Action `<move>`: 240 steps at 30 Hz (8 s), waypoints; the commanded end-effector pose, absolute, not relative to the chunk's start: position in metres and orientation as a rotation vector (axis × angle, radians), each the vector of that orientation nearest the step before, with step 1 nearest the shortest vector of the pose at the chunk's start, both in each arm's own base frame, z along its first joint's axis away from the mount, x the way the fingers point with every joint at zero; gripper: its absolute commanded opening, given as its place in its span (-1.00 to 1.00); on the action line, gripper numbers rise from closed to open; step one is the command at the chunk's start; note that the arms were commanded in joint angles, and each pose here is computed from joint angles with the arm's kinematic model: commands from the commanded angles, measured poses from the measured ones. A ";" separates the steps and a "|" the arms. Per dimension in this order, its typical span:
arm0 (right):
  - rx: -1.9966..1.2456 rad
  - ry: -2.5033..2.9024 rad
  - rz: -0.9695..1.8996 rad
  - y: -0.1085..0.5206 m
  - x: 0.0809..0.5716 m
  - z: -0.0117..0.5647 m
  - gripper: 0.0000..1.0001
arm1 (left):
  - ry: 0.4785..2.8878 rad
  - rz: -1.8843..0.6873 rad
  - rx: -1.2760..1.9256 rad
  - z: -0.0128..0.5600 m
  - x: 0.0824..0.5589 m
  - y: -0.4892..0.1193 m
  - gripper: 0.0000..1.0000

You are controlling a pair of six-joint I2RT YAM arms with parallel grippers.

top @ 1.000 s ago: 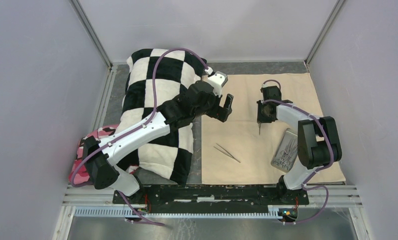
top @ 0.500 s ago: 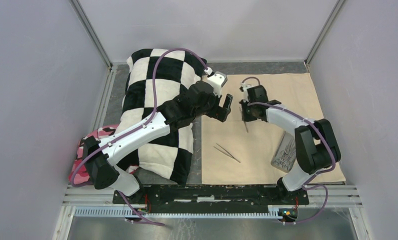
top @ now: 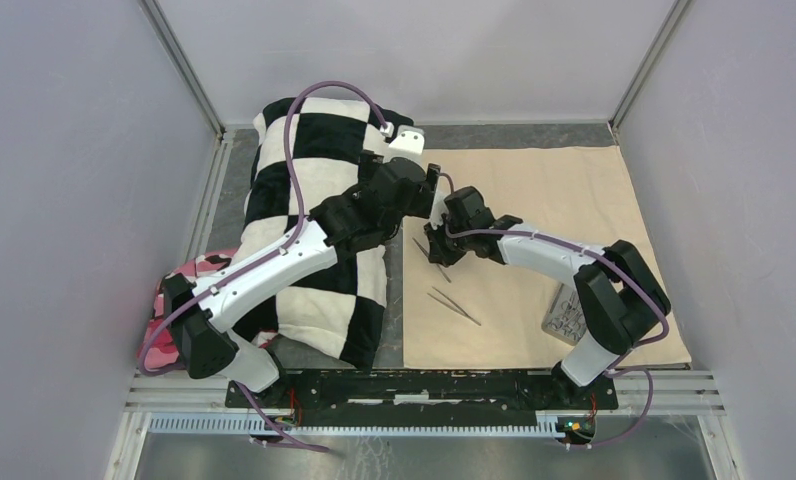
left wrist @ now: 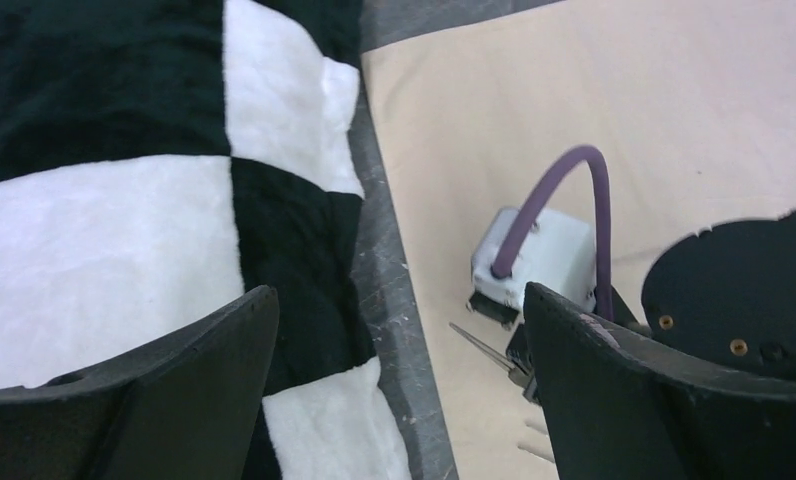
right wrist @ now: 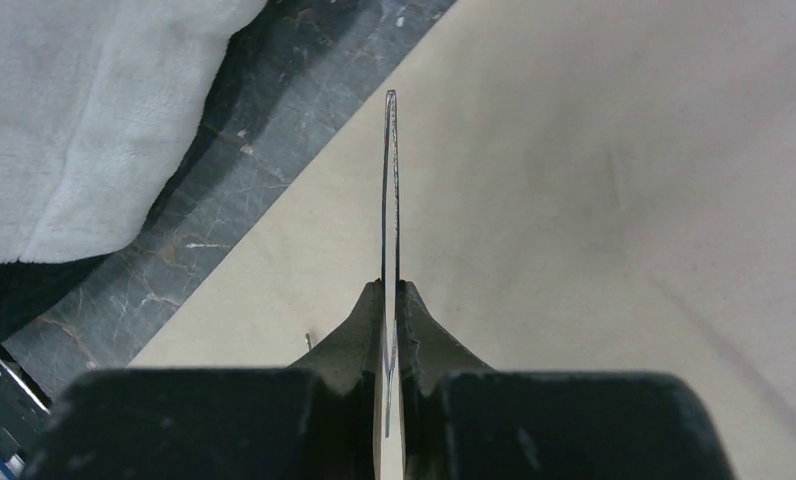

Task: Open and lay out the surgical kit
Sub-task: Place the medical item in the surgical kit, then adjust the medical item in the container, then pick up the medical item from the container.

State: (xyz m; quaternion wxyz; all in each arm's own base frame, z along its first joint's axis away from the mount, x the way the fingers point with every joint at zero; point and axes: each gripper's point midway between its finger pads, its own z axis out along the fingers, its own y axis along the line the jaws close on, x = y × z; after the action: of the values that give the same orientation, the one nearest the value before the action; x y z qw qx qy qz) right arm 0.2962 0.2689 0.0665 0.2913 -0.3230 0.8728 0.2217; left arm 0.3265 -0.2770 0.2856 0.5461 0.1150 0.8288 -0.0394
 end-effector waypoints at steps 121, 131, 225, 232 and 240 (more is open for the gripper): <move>0.630 2.373 0.139 -0.055 0.226 0.054 -0.20 | 1.915 -0.201 0.194 0.317 0.321 -0.279 0.99; 0.600 2.371 0.260 -0.049 0.240 0.046 -0.19 | 1.923 -0.193 0.208 0.312 0.322 -0.281 0.99; 0.547 2.311 0.025 -0.074 0.259 0.063 -1.00 | 1.943 -0.217 0.247 0.304 0.321 -0.291 0.99; 0.496 2.263 0.006 -0.076 0.262 0.082 -1.00 | 1.939 -0.226 0.248 0.306 0.321 -0.291 0.99; 0.512 2.302 0.065 -0.070 0.265 0.060 -1.00 | 1.937 -0.232 0.248 0.308 0.320 -0.290 0.99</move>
State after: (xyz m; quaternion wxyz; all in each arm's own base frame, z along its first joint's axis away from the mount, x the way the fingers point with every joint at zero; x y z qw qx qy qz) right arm 0.2519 -0.0688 0.0577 0.3680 0.2054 0.9067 0.0181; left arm 0.3202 -0.2854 0.2835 0.5326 0.1211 0.8349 -0.0678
